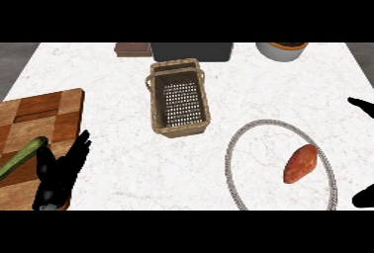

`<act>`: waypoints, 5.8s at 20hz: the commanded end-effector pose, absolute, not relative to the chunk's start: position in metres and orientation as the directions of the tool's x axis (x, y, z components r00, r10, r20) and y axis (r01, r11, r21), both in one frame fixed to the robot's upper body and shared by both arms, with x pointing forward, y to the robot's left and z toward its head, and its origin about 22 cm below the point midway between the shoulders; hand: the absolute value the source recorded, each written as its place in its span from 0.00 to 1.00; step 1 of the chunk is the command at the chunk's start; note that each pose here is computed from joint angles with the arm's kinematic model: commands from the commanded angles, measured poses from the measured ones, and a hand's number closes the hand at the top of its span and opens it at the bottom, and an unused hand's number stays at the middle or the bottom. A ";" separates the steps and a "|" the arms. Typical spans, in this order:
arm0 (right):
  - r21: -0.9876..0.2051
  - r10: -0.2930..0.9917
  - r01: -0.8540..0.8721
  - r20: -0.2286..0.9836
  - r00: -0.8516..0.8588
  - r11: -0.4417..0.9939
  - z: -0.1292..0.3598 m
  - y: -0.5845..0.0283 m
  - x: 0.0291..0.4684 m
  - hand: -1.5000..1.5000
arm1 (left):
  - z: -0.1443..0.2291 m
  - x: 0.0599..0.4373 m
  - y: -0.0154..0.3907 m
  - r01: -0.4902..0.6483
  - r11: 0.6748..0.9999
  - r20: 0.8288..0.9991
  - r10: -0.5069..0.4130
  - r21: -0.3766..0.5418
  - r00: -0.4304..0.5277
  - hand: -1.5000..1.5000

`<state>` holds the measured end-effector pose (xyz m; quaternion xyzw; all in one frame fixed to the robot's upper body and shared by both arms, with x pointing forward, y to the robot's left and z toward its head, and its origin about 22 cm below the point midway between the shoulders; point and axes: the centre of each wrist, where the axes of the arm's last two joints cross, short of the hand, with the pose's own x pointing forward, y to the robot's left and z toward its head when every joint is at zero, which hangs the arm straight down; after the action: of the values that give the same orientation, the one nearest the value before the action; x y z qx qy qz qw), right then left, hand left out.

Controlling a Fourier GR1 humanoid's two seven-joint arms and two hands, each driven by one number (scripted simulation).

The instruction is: Pick the sweet potato from the placemat and place it in the basket

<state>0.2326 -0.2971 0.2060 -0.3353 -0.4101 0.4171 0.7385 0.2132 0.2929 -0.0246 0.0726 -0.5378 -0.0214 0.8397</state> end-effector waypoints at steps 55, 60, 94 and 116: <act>-0.858 0.947 -0.425 0.190 0.259 0.288 0.028 -0.277 0.242 1.00 | -0.054 0.196 0.291 -0.053 0.988 0.844 -0.096 0.145 0.528 0.50; -0.881 0.957 -0.408 0.148 0.249 0.242 0.027 -0.277 0.256 1.00 | -0.050 0.206 0.299 -0.038 0.991 0.845 -0.087 0.126 0.528 0.50; -0.592 0.638 0.244 0.741 -0.209 0.768 0.254 -0.004 0.203 1.00 | -0.046 0.209 0.281 0.011 0.990 0.840 -0.123 0.138 0.528 0.50; -0.636 0.680 0.326 0.732 -0.029 0.699 0.366 0.045 0.301 1.00 | -0.042 0.209 0.292 -0.017 0.989 0.846 -0.118 0.148 0.520 0.50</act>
<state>0.2872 0.0369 0.3603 -0.3525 -0.7527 0.1815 0.5257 0.2176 0.2851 -0.0221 0.0650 -0.5340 -0.0419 0.8420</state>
